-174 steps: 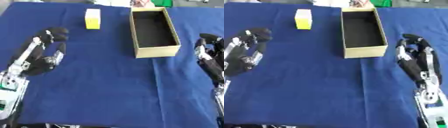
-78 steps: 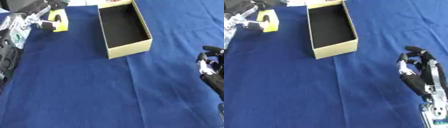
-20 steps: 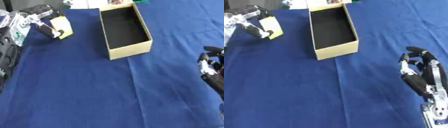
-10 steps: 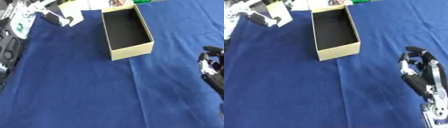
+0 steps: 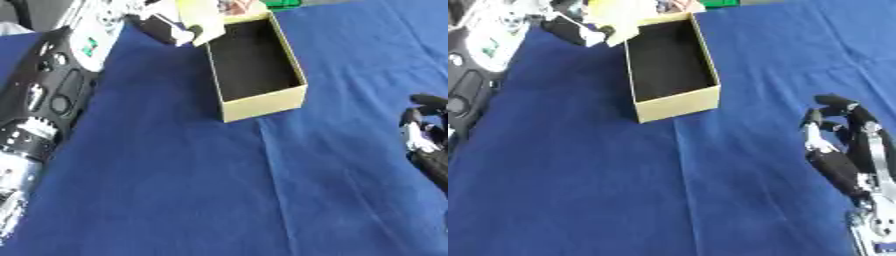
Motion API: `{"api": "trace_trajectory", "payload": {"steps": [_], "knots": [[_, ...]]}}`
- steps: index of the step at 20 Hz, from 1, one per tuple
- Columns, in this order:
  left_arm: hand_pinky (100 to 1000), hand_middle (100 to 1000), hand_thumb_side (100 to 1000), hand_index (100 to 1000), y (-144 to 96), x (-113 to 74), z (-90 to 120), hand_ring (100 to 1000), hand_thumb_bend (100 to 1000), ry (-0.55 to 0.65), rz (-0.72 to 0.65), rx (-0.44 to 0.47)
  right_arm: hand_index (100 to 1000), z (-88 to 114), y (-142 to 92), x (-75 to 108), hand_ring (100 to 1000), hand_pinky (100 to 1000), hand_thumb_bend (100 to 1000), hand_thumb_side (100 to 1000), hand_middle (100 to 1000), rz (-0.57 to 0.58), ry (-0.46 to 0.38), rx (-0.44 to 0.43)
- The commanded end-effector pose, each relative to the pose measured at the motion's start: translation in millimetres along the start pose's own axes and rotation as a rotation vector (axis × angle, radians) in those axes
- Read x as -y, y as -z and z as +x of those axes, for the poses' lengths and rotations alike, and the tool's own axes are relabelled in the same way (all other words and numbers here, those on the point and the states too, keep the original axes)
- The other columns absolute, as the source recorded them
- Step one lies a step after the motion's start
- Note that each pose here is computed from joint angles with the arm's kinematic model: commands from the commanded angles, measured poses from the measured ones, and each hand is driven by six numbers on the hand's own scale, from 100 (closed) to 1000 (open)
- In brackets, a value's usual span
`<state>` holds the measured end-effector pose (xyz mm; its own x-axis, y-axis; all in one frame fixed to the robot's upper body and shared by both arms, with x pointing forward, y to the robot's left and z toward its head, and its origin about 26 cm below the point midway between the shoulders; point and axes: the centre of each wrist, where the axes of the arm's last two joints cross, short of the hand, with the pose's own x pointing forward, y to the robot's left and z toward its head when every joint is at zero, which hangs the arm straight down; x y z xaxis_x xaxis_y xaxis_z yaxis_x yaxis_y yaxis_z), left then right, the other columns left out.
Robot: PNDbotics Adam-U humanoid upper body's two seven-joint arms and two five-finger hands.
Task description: Pick up objects on the table and place them in the box.
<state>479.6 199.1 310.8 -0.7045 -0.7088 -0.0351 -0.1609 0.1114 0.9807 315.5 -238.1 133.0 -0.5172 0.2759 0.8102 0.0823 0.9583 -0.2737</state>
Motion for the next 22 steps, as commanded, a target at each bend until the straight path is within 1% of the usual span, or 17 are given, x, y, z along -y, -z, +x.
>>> {"api": "trace_trajectory", "payload": {"steps": [1, 4, 7, 12, 13, 14, 15, 16, 17, 18, 19, 20, 22], "knots": [[749, 429, 202, 799, 10.9, -7.6, 14.2, 596, 100, 0.046, 0.01, 0.056, 748, 5.0, 3.3, 0.8, 963, 690, 100, 310, 527, 0.008, 0.005, 0.022], [752, 435, 206, 801, 16.9, 4.5, 20.3, 602, 100, 0.047, -0.009, 0.079, 748, 5.2, 3.6, 0.3, 964, 690, 100, 312, 527, 0.011, 0.008, 0.024], [758, 482, 212, 811, 21.3, 16.7, 25.1, 624, 100, 0.047, -0.032, 0.097, 748, 5.4, 3.8, 0.0, 964, 690, 100, 312, 527, 0.011, 0.009, 0.025], [792, 672, 226, 841, 24.2, 32.0, 29.3, 725, 100, 0.055, -0.093, 0.121, 749, 5.3, 3.7, -0.1, 965, 690, 100, 310, 527, 0.01, 0.011, 0.025], [813, 727, 230, 865, 24.0, 34.9, 29.2, 756, 110, 0.053, -0.11, 0.124, 748, 5.2, 3.7, 0.0, 965, 690, 100, 313, 527, 0.01, 0.011, 0.025], [843, 793, 235, 899, 23.8, 36.8, 29.2, 797, 142, 0.053, -0.13, 0.129, 749, 5.2, 3.7, 0.2, 965, 690, 100, 312, 527, 0.009, 0.01, 0.025], [854, 823, 257, 916, 23.6, 37.8, 29.2, 821, 158, 0.052, -0.15, 0.135, 749, 5.2, 3.6, 0.4, 965, 690, 100, 313, 527, 0.008, 0.01, 0.024], [872, 863, 358, 938, 23.2, 37.6, 29.4, 851, 180, 0.051, -0.165, 0.14, 749, 5.1, 3.6, 0.5, 965, 690, 100, 314, 527, 0.007, 0.01, 0.024], [880, 879, 416, 948, 22.9, 36.4, 29.9, 862, 193, 0.05, -0.174, 0.147, 749, 5.2, 3.6, 0.4, 965, 690, 100, 314, 527, 0.008, 0.01, 0.024], [886, 893, 495, 957, 22.4, 35.1, 30.4, 871, 211, 0.047, -0.178, 0.152, 749, 5.2, 3.7, 0.4, 965, 690, 100, 316, 527, 0.008, 0.011, 0.025], [887, 897, 539, 959, 21.8, 33.6, 31.1, 873, 222, 0.044, -0.178, 0.159, 749, 5.1, 3.6, 0.5, 965, 690, 100, 316, 527, 0.007, 0.011, 0.025], [890, 906, 602, 964, 21.1, 31.7, 31.7, 878, 248, 0.041, -0.176, 0.165, 749, 4.9, 3.5, 0.7, 966, 690, 100, 316, 527, 0.007, 0.011, 0.024], [896, 918, 687, 968, 19.8, 26.9, 33.7, 883, 282, 0.04, -0.163, 0.175, 749, 4.8, 3.2, 0.9, 966, 690, 100, 318, 527, 0.006, 0.01, 0.023]]}}
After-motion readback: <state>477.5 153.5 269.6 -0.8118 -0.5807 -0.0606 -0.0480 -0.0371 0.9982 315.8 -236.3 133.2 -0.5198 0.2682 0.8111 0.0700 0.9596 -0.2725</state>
